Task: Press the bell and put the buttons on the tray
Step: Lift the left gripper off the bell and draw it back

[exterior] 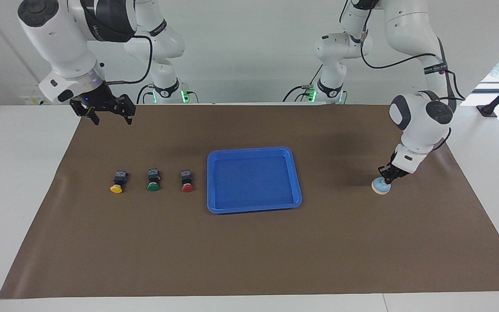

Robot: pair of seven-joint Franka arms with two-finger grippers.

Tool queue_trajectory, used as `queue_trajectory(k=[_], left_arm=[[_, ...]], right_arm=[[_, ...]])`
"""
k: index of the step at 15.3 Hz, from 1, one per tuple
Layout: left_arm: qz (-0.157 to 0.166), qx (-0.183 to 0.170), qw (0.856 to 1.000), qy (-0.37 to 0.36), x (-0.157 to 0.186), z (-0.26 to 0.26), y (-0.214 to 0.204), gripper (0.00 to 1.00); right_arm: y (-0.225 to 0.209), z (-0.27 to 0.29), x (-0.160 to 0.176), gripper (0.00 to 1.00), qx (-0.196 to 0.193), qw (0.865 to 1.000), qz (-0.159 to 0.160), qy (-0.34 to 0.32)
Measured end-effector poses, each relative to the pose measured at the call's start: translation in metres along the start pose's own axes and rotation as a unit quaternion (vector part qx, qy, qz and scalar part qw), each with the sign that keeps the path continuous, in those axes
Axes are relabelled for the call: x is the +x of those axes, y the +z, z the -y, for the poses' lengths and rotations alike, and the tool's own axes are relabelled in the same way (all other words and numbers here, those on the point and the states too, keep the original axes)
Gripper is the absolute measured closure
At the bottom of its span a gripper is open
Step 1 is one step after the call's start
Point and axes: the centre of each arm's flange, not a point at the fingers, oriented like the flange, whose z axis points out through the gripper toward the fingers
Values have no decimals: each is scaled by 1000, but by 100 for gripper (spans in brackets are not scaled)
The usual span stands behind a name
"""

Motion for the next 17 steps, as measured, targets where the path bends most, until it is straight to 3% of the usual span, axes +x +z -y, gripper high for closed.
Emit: queue_trajectory(k=[3, 6, 8, 11, 15, 17], left_arm=[[5, 0, 1000, 0, 1, 0, -3, 99], [40, 1, 999, 4, 16, -3, -42, 99], [55, 2, 998, 11, 27, -11, -90, 84], [61, 3, 998, 22, 26, -25, -149, 50], [85, 5, 996, 23, 15, -25, -199, 10], [95, 5, 995, 23, 6, -26, -217, 6]], right_arm=[[0, 0, 0, 0, 0, 1000, 0, 0], [0, 0, 0, 0, 0, 1000, 0, 0], [0, 0, 0, 0, 0, 1000, 0, 0], [0, 0, 0, 0, 0, 1000, 0, 0], [0, 0, 0, 0, 0, 1000, 0, 0], [0, 0, 0, 0, 0, 1000, 0, 0]])
